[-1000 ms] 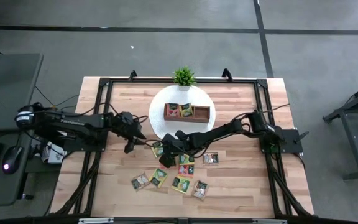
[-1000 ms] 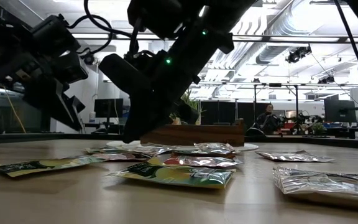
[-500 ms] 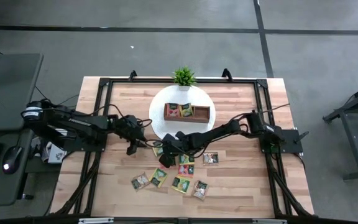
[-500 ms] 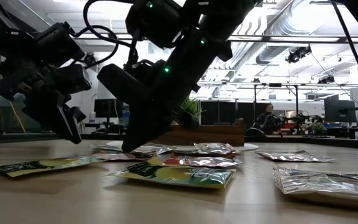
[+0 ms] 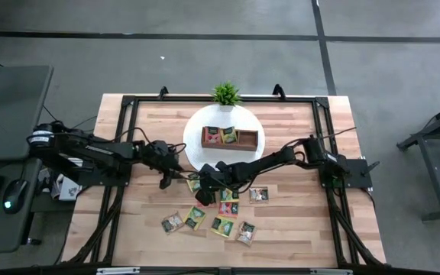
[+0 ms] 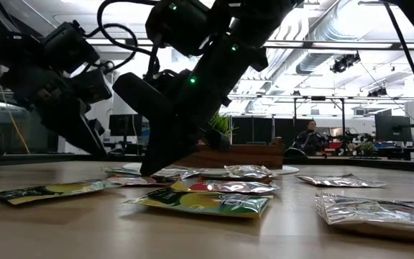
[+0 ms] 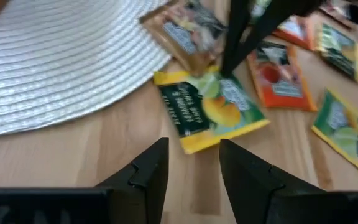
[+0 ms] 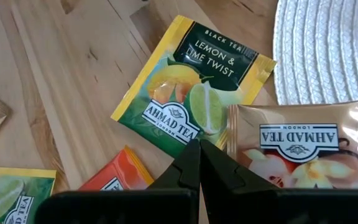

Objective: Pick & Place Tea
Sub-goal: Put the yellow tea bag into the middle section of the wooden organizer

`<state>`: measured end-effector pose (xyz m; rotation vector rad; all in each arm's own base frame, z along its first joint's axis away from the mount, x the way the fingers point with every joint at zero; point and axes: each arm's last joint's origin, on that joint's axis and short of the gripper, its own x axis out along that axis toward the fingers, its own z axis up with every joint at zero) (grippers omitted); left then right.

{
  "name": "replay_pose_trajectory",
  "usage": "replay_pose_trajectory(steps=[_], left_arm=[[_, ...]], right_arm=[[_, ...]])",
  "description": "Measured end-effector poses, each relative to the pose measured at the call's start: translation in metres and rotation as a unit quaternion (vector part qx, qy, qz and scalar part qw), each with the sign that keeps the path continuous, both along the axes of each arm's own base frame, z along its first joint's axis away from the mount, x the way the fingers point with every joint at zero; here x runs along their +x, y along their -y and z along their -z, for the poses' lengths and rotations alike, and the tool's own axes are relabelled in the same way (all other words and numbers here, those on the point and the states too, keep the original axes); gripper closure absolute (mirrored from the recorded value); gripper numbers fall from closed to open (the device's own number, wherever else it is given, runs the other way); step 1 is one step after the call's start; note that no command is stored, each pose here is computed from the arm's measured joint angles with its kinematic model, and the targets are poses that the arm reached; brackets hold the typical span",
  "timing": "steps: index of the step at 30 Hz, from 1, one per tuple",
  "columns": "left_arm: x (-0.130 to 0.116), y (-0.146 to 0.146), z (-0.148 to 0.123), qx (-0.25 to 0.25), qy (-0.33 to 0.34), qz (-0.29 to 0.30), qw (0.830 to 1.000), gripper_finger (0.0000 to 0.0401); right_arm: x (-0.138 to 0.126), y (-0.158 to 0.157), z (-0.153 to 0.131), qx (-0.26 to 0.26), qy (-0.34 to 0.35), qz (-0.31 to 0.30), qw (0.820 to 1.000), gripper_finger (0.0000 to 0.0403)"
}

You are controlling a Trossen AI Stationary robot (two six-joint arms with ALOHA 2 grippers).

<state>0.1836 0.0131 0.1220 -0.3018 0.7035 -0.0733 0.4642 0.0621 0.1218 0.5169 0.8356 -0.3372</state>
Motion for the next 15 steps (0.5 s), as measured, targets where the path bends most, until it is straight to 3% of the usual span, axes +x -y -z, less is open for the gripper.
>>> replay_pose_trajectory(steps=[7, 15], left_arm=[[0.002, 0.0, 0.012, -0.013, -0.036, -0.009, 0.999, 0.0261], [0.009, 0.0, 0.018, -0.028, -0.024, 0.004, 0.999, 0.0261]], right_arm=[[0.0, 0.0, 0.0, -0.001, 0.001, -0.005, 1.0, 0.0403], [0.0, 0.0, 0.0, -0.007, 0.001, -0.012, 1.0, 0.0403]])
